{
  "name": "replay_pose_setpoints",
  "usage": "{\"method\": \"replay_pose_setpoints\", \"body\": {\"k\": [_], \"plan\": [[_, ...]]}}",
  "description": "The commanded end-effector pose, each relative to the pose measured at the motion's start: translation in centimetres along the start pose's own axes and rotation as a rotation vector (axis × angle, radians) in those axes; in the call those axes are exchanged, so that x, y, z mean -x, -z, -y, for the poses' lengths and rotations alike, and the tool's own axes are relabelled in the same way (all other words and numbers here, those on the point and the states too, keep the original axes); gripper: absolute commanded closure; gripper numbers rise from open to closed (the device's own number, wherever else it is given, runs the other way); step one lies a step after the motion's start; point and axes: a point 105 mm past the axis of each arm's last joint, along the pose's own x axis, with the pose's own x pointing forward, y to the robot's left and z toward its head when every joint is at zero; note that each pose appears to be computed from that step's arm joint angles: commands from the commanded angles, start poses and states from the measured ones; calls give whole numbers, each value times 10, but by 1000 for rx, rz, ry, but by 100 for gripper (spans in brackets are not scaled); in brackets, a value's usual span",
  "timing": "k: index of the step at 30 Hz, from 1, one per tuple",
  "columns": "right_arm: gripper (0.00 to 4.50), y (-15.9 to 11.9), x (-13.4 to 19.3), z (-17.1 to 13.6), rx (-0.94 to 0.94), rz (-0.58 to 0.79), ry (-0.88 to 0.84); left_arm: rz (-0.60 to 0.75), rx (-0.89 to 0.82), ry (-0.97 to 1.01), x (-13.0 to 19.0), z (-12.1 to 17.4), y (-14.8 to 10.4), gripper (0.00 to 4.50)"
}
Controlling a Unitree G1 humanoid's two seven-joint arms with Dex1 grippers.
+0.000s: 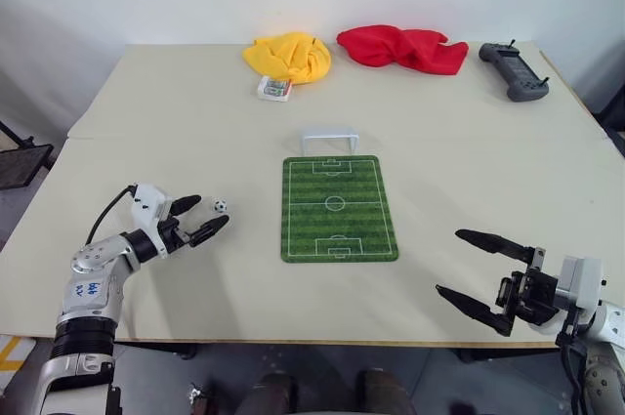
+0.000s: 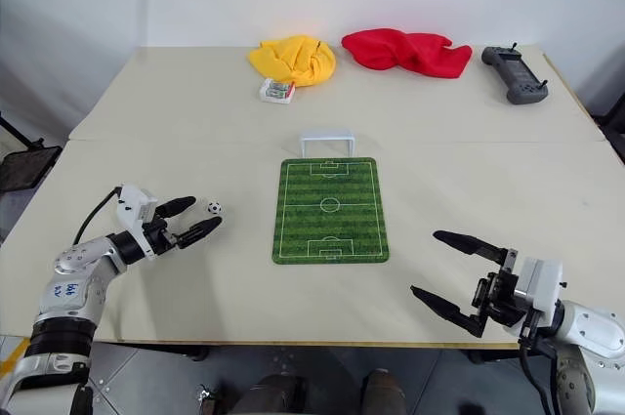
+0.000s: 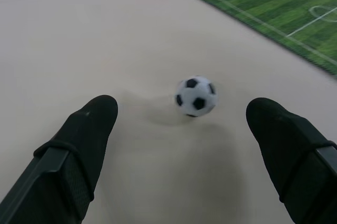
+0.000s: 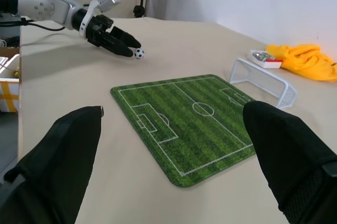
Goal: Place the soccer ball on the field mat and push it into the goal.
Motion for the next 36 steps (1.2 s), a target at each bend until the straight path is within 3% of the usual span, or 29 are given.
{"method": "replay_pose_setpoints", "body": {"k": [1,8,9,21,25,31,36], "plan": [[0,-8,-2,-3,28,28,12,28,-31,12,-11,3,-7,6],[0,-7,-4,-4,24,32,28,14,-40,16,-15,2,-5,6],[0,-6,-4,-4,23,33,31,11,-47,16,-15,2,-5,23],[0,-2,-5,-6,13,24,47,-8,-105,124,-19,20,-5,362],[0,2,4,-1,25,5,69,45,-153,120,-26,25,-18,364],[0,-1,17,6,31,-4,50,200,-150,361,-49,74,-69,364],[0,-6,46,11,12,-118,-63,30,-202,653,-75,139,-81,364]]}}
